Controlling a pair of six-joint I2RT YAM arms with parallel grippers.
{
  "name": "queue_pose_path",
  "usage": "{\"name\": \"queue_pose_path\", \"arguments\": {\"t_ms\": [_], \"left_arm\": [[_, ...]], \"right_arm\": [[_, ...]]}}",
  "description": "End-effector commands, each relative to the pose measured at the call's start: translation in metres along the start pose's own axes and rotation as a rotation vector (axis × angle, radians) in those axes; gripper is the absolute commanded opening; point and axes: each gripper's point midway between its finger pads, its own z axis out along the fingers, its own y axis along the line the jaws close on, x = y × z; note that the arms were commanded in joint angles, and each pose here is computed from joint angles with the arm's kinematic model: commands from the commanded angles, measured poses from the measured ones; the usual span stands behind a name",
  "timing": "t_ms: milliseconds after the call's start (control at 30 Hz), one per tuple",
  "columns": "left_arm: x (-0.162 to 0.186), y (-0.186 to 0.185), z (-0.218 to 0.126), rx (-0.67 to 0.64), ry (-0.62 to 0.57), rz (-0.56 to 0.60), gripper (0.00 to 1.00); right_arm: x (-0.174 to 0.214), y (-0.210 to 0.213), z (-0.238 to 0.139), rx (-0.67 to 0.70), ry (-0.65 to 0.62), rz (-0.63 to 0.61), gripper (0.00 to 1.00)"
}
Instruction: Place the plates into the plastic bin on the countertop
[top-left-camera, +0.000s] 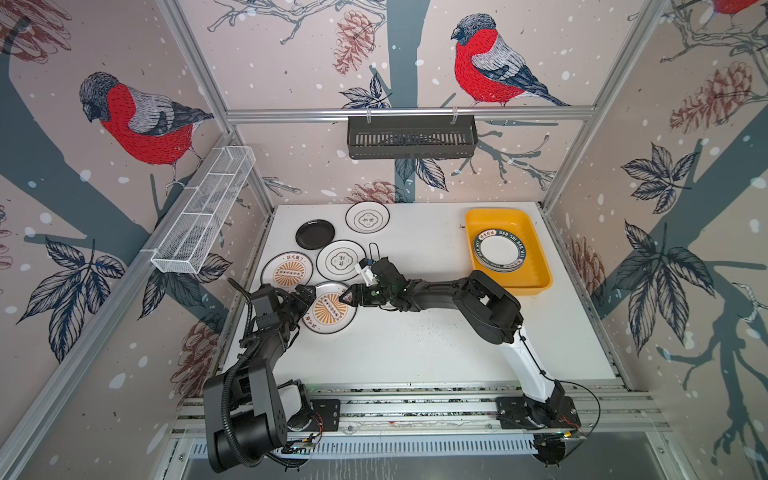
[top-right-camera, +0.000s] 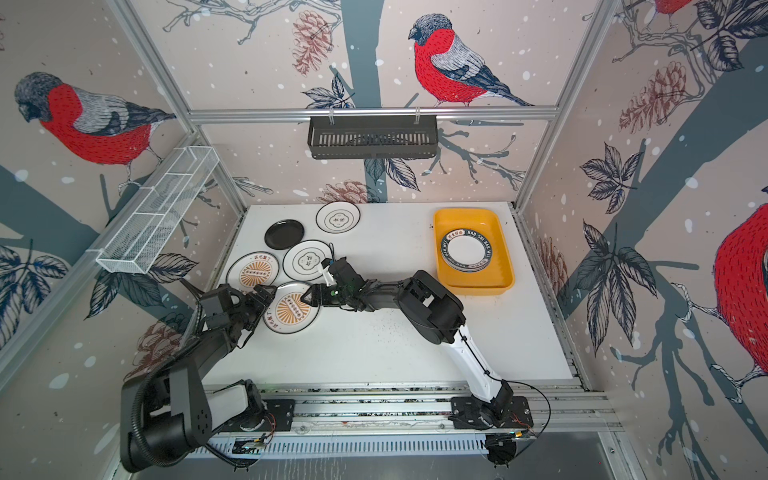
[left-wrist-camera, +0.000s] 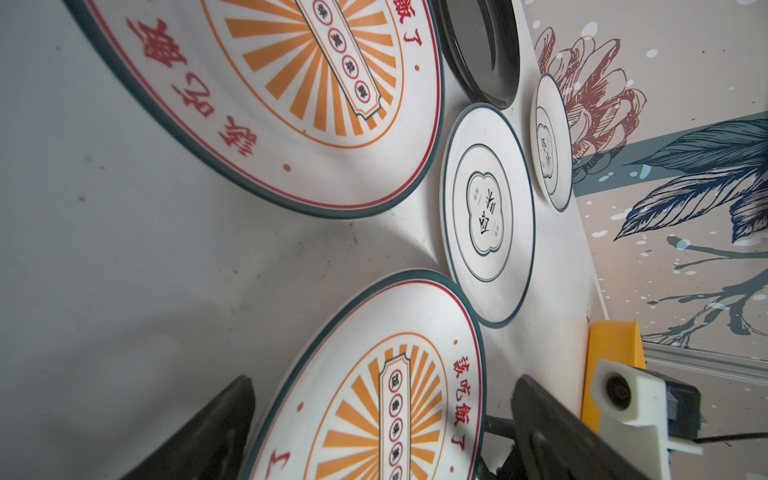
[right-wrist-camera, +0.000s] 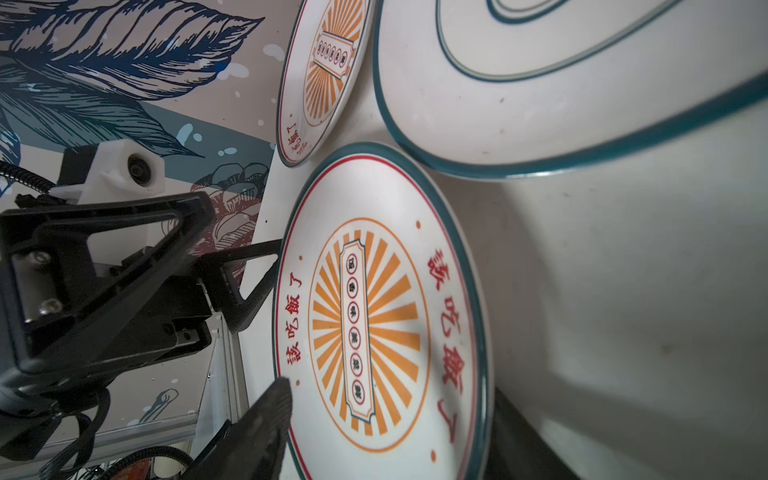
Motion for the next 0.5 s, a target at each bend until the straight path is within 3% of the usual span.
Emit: {"name": "queue_pose_path", "arguments": {"t_ms": [0,467], "left_arm": [[-0.007,-0.010,-0.002,0.038,-0.026,0.014,0.96],[-0.005,-0.007,-0.003,0.022,-0.022,0.006,0.96]], "right_arm": [[0.012,-0.022,-0.004,0.073,0.031,0.068,0.63],[0.021,-0.029,-0.017,0.092,0.047,0.079,0.11]]}}
